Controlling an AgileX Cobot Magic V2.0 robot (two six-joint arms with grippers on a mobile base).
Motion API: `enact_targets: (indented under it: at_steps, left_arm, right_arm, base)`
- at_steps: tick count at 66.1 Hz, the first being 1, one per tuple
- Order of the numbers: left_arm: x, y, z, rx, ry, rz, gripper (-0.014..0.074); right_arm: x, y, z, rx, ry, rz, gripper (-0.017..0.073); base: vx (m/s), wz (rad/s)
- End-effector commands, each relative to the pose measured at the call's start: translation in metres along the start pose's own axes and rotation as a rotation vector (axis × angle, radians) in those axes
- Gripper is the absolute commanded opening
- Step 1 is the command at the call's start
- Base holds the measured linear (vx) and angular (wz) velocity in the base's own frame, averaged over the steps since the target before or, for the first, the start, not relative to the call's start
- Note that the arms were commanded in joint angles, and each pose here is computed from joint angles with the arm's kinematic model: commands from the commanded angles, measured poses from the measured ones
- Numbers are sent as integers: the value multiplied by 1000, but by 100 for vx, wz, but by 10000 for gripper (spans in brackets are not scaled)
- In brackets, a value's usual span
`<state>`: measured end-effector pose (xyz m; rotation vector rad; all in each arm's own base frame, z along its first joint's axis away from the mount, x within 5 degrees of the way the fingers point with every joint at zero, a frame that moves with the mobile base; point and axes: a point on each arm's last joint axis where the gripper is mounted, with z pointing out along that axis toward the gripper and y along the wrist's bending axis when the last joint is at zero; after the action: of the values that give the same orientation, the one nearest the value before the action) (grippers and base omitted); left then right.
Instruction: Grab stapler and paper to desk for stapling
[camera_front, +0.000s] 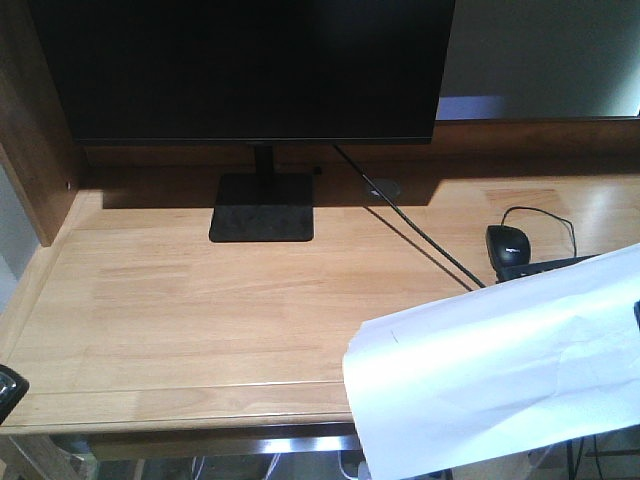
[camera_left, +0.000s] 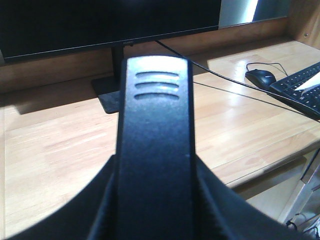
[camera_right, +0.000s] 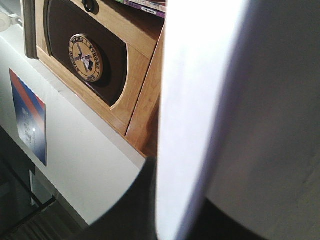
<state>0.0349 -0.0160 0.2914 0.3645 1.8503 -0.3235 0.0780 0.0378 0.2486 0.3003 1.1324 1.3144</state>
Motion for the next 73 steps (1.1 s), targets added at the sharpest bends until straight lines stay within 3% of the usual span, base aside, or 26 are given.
enact_targets:
  at_steps: [1,73]
  left_arm:
    - [-19,-1,-4,5,-139,-3,-7]
    - [-19,-1,-4,5,-139,-3,-7]
  right_arm:
    - [-2,4,0,-50,-24,7,-5]
    - [-2,4,0,-50,-24,7,-5]
  base:
    - [0,0]
    - [0,0]
